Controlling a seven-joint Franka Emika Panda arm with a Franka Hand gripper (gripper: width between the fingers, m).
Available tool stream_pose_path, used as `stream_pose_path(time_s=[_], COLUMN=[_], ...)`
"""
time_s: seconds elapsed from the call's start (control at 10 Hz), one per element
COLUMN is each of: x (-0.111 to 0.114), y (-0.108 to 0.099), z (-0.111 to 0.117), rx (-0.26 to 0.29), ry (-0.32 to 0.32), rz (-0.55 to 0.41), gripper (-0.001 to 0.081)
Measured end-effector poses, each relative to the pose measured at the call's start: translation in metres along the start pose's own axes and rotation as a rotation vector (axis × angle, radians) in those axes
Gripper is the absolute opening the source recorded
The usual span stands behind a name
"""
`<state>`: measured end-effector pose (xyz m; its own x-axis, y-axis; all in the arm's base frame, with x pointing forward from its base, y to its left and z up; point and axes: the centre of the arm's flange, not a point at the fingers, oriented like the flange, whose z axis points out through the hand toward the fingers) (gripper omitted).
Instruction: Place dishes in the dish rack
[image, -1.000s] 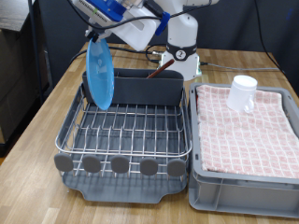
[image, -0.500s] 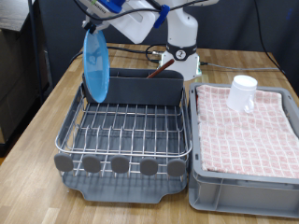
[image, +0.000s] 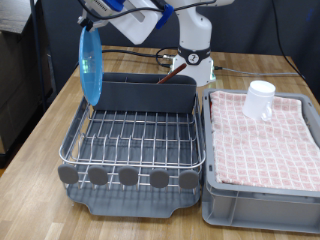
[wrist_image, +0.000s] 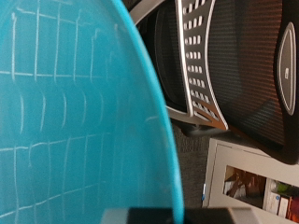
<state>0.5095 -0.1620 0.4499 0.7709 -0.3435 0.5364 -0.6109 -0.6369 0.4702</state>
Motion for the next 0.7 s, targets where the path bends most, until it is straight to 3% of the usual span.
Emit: stream_pose_path(time_s=[0.7], x=[-0.031], y=[-0.018], z=[0.034], rx=[0.055], ry=[0.015], rz=[0.000], gripper=[0.0019])
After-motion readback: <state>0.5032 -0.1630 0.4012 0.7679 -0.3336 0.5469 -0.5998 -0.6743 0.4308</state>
